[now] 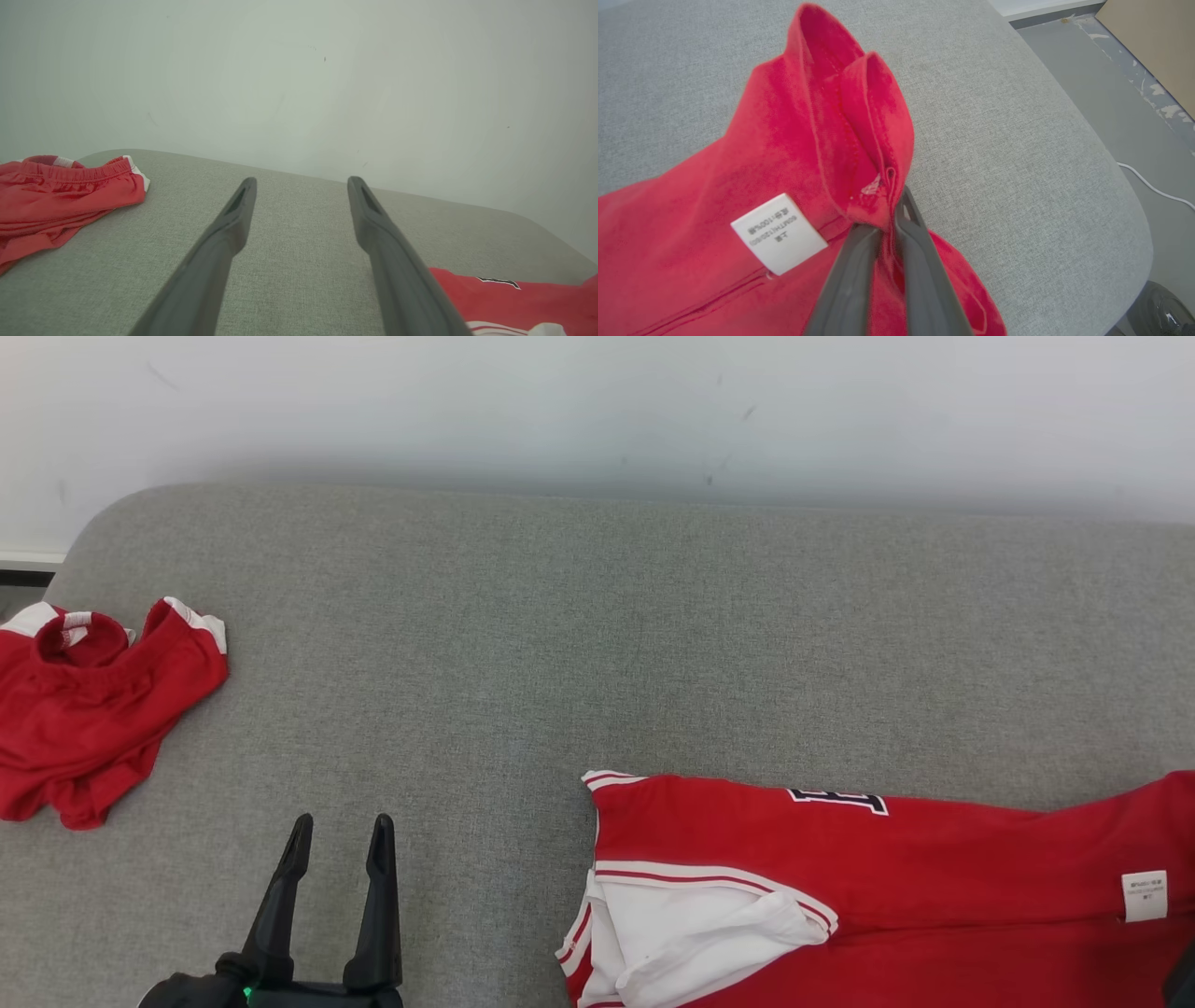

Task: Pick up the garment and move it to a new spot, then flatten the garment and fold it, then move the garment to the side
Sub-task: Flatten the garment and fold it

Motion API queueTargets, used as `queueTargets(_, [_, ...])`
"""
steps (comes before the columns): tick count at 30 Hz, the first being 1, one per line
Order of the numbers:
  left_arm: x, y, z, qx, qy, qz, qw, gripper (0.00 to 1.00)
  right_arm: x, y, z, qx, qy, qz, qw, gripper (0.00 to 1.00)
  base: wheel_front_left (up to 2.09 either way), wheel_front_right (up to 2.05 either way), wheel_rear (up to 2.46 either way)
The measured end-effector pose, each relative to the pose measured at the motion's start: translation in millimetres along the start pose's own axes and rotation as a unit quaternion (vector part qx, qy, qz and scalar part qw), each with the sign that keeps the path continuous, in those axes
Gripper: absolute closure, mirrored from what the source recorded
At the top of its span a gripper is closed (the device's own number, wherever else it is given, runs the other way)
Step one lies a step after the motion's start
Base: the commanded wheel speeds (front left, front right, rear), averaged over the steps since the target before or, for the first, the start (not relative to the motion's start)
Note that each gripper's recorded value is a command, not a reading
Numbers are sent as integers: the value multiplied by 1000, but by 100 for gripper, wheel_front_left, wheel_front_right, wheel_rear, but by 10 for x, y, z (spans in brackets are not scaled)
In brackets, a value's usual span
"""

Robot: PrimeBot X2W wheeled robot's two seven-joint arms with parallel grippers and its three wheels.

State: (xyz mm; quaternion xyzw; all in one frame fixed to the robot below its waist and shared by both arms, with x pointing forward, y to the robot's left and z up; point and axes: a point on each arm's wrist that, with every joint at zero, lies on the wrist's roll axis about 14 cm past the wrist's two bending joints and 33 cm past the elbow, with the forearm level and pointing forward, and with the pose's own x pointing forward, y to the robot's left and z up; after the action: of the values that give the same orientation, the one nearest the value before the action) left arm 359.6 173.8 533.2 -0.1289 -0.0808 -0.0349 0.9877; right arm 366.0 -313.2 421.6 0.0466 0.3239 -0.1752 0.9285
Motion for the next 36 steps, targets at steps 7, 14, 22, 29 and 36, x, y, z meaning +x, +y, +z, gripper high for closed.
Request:
queueTargets(7, [-12, -3, 16, -3, -3, 0, 1000, 0, -209, 418, -20, -14, 18, 80, 997, 100, 0, 0, 0])
queueTargets(14, [-10, -44, 42, -7, -9, -5, 1000, 0, -565, 1193, -11, -42, 16, 215, 976, 100, 0, 0, 0])
queueTargets(22, [-32, -50, 33, -10, -7, -5, 1000, 0, -872, 2265, -166, -75, 19, 375, 924, 100, 0, 0, 0])
queueTargets(29, [-106, 45, 77, -8, -12, 11, 1000, 0, -1126, 2877, -534, -113, 58, 462, 878, 100, 0, 0, 0])
queueTargets(36, [-188, 107, 145, -5, -20, 22, 1000, 0, -1134, 3052, -616, -129, 56, 477, 868, 100, 0, 0, 0])
